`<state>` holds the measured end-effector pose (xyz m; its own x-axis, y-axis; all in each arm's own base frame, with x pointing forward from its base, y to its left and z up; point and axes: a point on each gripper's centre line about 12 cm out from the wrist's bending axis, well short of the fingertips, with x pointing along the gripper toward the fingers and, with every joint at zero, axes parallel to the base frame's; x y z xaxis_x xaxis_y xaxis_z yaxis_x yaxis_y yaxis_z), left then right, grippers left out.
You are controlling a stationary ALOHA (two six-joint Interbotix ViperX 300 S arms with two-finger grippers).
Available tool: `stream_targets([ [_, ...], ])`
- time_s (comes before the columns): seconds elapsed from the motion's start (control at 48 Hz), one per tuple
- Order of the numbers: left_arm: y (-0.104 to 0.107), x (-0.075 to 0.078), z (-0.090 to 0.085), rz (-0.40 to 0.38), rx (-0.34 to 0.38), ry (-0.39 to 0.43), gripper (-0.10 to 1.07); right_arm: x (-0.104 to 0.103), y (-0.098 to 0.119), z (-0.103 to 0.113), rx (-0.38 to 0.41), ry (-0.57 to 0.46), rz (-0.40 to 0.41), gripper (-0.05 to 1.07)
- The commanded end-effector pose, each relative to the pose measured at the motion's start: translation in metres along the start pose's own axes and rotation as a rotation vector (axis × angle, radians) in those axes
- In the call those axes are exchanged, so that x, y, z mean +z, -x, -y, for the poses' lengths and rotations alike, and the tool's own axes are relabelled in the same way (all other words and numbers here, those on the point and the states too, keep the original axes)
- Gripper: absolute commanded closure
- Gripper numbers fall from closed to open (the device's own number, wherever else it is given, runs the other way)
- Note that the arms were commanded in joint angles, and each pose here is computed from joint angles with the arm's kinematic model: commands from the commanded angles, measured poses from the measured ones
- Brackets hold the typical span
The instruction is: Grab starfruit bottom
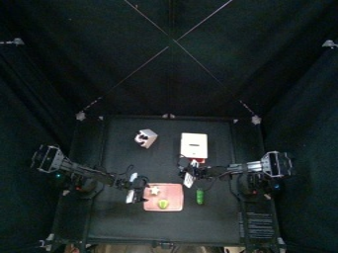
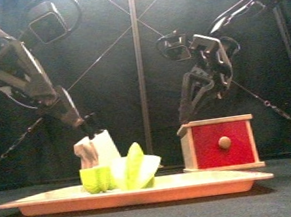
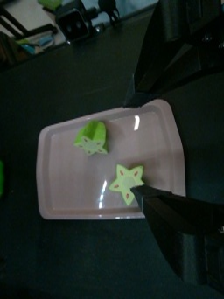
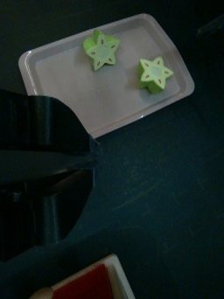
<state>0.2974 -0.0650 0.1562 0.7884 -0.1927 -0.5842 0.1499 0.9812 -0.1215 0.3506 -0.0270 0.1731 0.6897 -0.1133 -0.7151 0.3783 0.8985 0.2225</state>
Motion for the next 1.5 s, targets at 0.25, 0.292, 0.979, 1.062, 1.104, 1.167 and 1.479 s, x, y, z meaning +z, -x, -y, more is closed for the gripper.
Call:
stream_targets([
  [0.25, -0.039, 0.002, -0.025, -0.075, 0.062, -0.009, -0.04, 0.006, 0.005, -0.004, 0.015, 0.009, 0.025, 0.46],
  [0.292, -0.044, 0.002, -0.028, -0.089, 0.071, -0.004, -0.04, 0.006, 0.005, -0.004, 0.014, 0.009, 0.024, 0.46],
  [0.979, -0.066, -0.008, -0.039, -0.27, 0.137, 0.002, -0.03, 0.006, 0.003, -0.004, 0.012, 0.013, 0.021, 0.46],
  [1.062, -0.067, -0.008, -0.039, -0.274, 0.139, 0.004, -0.03, 0.006, 0.002, -0.003, 0.01, 0.011, 0.02, 0.46],
  [1.104, -0.067, -0.007, -0.039, -0.273, 0.138, 0.002, -0.02, 0.006, 0.002, -0.004, 0.012, 0.016, 0.02, 0.46],
  [1.167, -0.067, -0.007, -0.039, -0.273, 0.139, 0.002, -0.01, 0.006, 0.002, -0.004, 0.011, 0.019, 0.019, 0.46],
  [1.479, -0.065, -0.005, -0.038, -0.267, 0.137, -0.002, 0.06, 0.007, 0.001, -0.003, 0.008, 0.017, 0.019, 0.46],
])
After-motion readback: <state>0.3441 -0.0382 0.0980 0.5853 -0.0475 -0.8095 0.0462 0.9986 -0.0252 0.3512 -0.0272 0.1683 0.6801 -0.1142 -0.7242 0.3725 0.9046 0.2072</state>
